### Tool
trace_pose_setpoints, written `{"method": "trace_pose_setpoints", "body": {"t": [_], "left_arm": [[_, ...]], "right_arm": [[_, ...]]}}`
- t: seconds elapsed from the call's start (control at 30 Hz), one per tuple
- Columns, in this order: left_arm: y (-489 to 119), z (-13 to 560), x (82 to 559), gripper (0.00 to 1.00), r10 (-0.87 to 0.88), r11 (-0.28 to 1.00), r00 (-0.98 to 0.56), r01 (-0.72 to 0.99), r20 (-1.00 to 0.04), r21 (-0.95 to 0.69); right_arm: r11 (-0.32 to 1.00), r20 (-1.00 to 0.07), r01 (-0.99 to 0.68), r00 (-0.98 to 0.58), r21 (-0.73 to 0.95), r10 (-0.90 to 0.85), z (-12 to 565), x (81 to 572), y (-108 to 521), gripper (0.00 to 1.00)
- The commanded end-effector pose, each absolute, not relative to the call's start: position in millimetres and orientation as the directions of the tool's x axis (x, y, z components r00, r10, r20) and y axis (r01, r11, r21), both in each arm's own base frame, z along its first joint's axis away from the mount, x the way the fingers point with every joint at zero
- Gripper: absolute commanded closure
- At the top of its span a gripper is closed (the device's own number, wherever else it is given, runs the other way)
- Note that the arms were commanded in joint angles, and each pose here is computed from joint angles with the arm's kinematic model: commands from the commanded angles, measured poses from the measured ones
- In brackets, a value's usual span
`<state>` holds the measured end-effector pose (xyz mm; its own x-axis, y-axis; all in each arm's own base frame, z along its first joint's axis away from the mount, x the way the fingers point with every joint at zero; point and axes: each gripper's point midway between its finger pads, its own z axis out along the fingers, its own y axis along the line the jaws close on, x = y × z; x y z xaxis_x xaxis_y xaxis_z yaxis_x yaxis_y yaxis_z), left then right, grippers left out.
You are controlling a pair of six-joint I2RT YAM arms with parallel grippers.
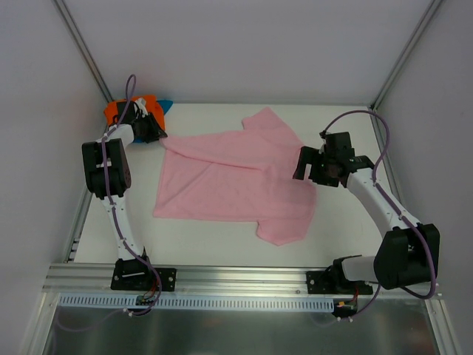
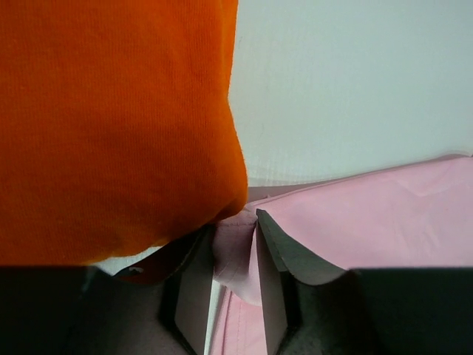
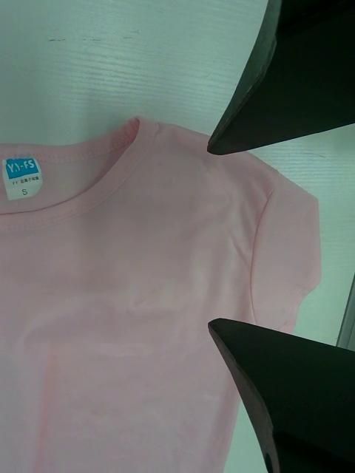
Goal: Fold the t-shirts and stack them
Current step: Grap the side of the flattened tshirt furthest away from the robot with both arms
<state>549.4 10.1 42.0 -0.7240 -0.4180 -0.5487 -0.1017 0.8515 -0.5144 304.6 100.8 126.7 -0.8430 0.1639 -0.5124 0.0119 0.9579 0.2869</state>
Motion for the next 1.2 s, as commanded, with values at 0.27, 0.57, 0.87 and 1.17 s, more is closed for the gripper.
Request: {"method": "trace_pose_setpoints", "body": {"t": [0.27,0.57,0.87,1.17], "left_arm": [[10.7,76.2,563.0,0.77,-0.407,0.846,-0.672,-0.023,-0.618,-0.533],[7.4,81.7,562.8,1.00,-0.413,0.838,-0.671,-0.015,-0.615,-0.546],[3.0,91.3,559.8,1.00,-0.420,0.831,-0.672,-0.015,-0.610,-0.556],[-4.7,100.9,561.7,1.00,-0.422,0.823,-0.671,-0.001,-0.610,-0.568]], "right_arm": [[0.950,-0.550,-0.021,-0.819,0.311,0.162,138.0,331.2,108.7,0.00],[0.936,-0.545,-0.053,-0.824,0.347,0.156,130.9,432.5,137.3,0.01],[0.855,-0.559,-0.111,-0.797,0.507,0.228,139.1,558.1,173.6,0.00],[0.797,-0.416,-0.009,-0.856,0.604,0.306,78.8,574.9,178.9,0.00]]}}
